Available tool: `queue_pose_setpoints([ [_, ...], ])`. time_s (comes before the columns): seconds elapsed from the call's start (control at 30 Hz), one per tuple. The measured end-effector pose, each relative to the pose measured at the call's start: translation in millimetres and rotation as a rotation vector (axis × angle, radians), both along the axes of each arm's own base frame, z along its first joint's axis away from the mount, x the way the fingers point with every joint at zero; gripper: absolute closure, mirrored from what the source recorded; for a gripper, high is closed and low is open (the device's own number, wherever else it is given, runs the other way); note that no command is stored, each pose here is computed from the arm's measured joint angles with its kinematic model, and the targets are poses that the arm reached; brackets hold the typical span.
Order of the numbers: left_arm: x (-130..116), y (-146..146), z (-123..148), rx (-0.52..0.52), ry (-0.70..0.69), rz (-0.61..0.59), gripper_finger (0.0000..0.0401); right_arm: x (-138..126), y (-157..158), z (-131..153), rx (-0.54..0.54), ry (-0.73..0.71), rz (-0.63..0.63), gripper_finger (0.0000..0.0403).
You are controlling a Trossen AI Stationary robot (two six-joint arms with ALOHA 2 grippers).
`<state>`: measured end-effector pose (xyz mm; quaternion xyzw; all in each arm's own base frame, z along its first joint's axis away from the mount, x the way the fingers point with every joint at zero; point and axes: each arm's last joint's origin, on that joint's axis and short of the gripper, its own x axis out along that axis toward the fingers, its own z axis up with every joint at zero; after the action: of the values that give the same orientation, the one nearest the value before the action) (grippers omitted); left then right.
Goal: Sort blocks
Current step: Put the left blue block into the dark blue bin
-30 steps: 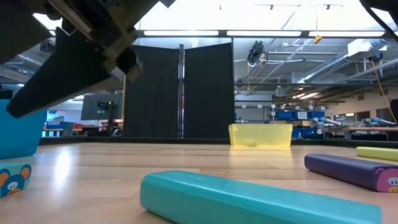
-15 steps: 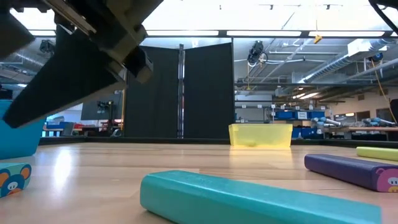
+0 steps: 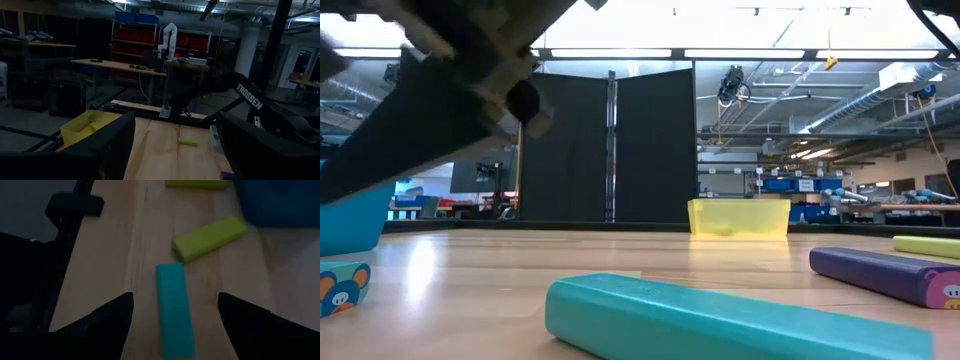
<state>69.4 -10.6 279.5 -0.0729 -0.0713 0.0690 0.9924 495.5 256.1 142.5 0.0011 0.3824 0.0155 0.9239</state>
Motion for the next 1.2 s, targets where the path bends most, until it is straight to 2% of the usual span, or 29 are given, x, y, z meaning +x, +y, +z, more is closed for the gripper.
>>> queue_pose_setpoints([
  [0.17,0,0,0,0.001,0.002,0.0,0.0117,2,2,-10,0.017,-0.002,-0.014,0.0101],
  [0.77,0,0,-1,-0.002,0.006,-0.001,0.0117,3,4,-16,-0.022,-0.039,-0.053,0.0104],
  [1.2,0,0,-1,-0.002,0.008,-0.001,0.0117,-1,2,-31,0.036,0.004,-0.079,0.0114],
])
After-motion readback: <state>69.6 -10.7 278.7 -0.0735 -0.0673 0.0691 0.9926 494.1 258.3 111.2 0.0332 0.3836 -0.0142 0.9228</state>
